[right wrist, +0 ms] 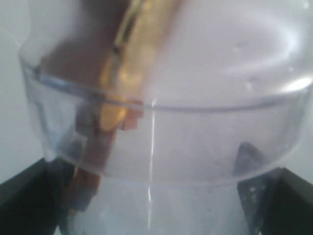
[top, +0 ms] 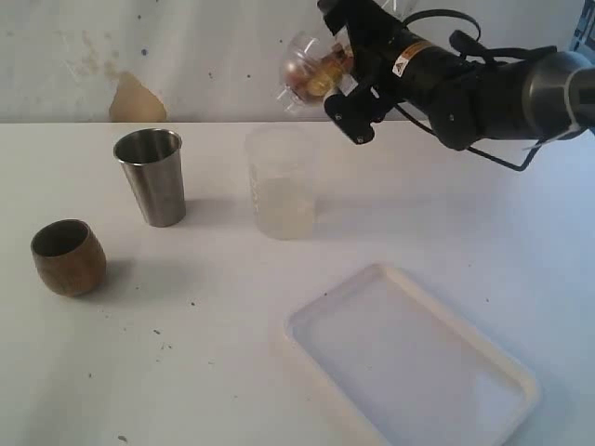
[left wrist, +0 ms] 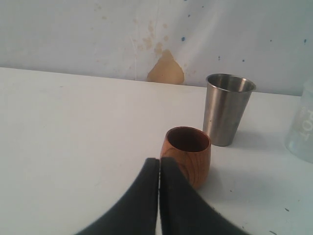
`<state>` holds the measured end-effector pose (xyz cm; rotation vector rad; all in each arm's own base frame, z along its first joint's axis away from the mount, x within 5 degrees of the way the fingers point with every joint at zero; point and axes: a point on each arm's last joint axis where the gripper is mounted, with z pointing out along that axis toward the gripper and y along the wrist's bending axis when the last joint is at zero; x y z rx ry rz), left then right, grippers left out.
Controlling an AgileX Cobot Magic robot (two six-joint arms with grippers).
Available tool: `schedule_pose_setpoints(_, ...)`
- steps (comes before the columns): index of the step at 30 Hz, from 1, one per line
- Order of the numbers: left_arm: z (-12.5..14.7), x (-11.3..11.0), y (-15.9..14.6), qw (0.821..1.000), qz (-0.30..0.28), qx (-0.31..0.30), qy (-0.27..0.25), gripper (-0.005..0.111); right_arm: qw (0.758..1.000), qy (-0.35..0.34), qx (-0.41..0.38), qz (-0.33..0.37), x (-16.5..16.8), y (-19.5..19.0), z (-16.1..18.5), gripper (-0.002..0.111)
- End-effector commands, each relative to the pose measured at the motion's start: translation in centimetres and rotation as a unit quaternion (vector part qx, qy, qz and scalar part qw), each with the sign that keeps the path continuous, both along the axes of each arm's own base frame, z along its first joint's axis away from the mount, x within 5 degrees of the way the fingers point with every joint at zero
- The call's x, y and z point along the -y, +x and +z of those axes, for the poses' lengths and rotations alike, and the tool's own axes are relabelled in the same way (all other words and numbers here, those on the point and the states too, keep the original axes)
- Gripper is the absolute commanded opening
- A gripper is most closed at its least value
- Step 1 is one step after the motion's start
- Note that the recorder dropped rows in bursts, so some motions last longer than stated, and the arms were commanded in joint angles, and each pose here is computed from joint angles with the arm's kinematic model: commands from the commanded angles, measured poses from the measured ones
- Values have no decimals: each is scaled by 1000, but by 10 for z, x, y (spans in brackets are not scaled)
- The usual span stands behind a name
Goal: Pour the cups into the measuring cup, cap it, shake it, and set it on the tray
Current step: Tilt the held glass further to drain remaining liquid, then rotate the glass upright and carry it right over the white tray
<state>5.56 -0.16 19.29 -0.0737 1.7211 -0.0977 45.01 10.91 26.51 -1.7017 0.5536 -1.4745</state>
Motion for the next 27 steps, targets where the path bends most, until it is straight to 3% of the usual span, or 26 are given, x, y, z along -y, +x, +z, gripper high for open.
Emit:
schedule_pose_setpoints(1,-1,0,0,1000,1,2,-2,1,1000,-6,26,0,3,-2,11,0)
schedule_pose_setpoints(3,-1,0,0,1000,1,2,-2,1,999,31,40,-14,6,-1,16,0)
schedule_pose_setpoints(6,-1,0,0,1000,1,2,-2,1,1000,-5,21,-1,3,-1,10,0)
schedule_pose_setpoints(12,-1,0,0,1000,1,2,-2,1,997,61,46,-19,6,-1,17,0)
schedule_pose_setpoints(14,-1,0,0,1000,1,2,-2,1,984,173,36,-27,10,-1,23,0)
schedule_pose_setpoints(15,-1,0,0,1000,1,2,-2,1,951,306,16,-37,15,-2,29,0)
schedule_pose_setpoints(16,-1,0,0,1000,1,2,-2,1,879,475,-13,-48,24,-4,35,0)
schedule_pose_setpoints(17,-1,0,0,1000,1,2,-2,1,777,626,-40,-60,35,-3,39,0)
schedule_pose_setpoints(18,-1,0,0,1000,1,2,-2,1,628,772,-75,-65,49,-3,39,0)
schedule_pose_setpoints(19,-1,0,0,1000,1,2,-2,1,493,860,-112,-70,61,-1,36,0)
schedule_pose_setpoints(20,-1,0,0,1000,1,2,-2,1,420,892,-146,-78,67,0,32,0)
schedule_pose_setpoints(22,-1,0,0,1000,1,2,-2,1,453,868,-195,-60,70,0,31,0)
schedule_pose_setpoints(24,-1,0,0,1000,1,2,-2,1,470,851,-229,-51,67,-3,34,0)
schedule_pose_setpoints(27,-1,0,0,1000,1,2,-2,1,457,855,-243,-43,65,-8,43,0)
